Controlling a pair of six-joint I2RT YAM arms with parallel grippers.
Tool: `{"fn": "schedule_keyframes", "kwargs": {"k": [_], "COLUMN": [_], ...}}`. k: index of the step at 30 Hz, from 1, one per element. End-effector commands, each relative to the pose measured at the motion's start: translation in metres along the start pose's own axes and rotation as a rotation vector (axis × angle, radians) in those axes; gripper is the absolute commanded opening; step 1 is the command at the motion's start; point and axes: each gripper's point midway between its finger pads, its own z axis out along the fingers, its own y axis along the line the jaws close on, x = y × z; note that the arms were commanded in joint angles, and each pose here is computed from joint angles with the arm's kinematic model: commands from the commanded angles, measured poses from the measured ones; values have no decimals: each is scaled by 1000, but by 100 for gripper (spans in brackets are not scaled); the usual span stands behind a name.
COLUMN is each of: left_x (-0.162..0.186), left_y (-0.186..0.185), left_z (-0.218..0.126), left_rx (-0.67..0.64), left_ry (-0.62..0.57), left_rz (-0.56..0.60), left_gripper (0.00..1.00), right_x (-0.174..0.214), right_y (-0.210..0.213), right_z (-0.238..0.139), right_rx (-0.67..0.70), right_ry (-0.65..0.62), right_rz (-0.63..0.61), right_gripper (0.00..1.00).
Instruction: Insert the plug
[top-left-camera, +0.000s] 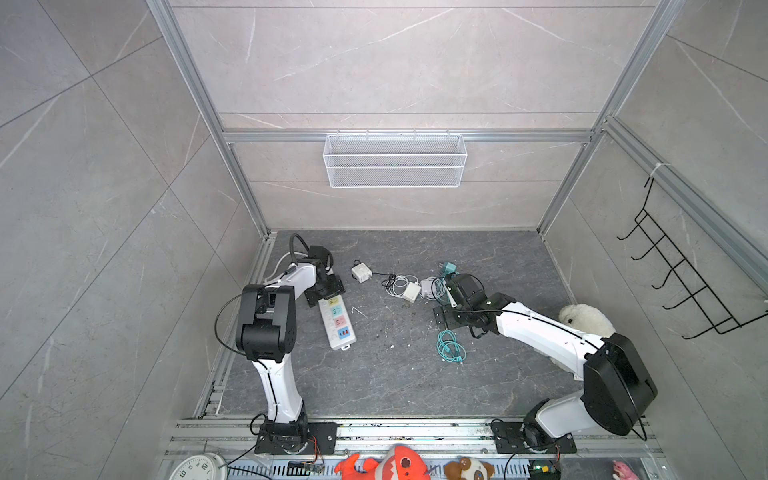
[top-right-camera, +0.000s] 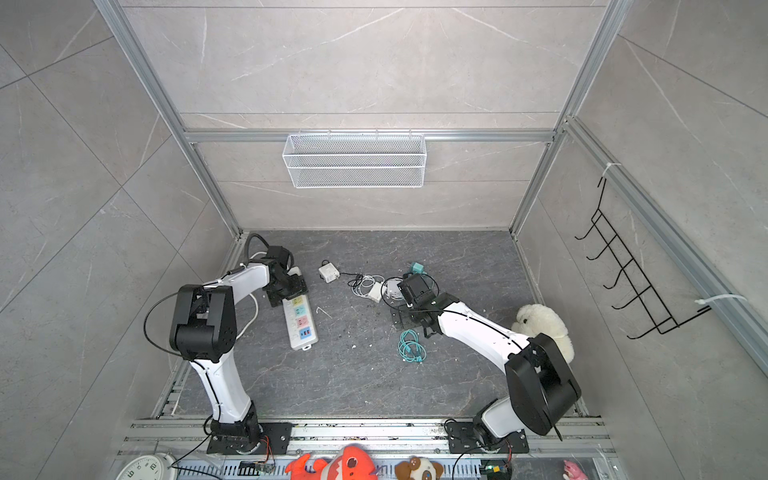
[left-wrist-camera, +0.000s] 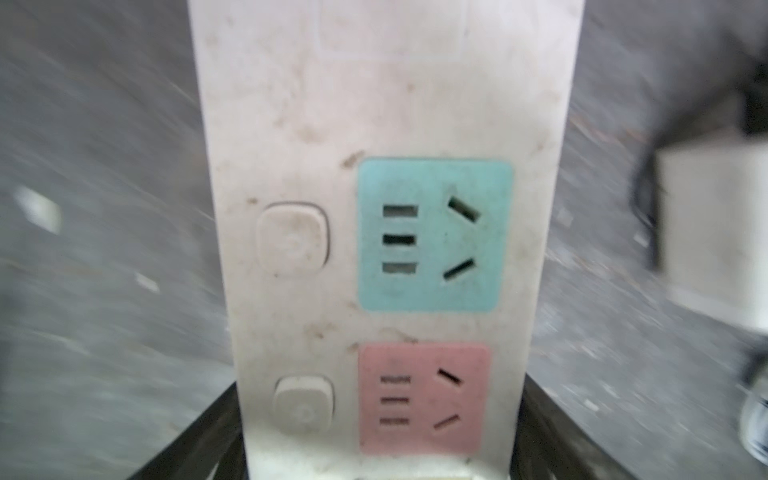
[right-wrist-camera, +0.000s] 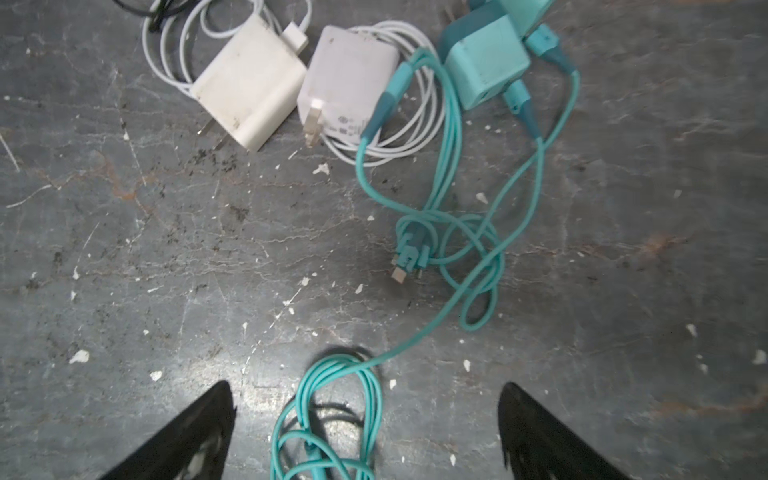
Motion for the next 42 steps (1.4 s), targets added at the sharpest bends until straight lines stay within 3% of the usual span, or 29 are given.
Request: {"fn": "schedule_keyframes", "kwargs": {"k": [1,11,21,42], "left_x": [28,58,62,60], "left_y": [-40,-88,-87,-87], "left_z": [1,14,19,13], "left_rx": [158,223,195,179], "left_ry": [46,62,63,68], "left_rz": [-159,-184,-153,-107], "left_gripper": [57,63,82,95], "right_x": [-10,-26,-28,-33], "right_y": [26,70,112,166], "right_z": [4,13,27,49], "right_rx": [-124,-274,-321,-360], "right_ry": [-2,-27,-27,-46], "right_rz": [-55,-120,-226,-391], "right_gripper": [99,99,99,99]}}
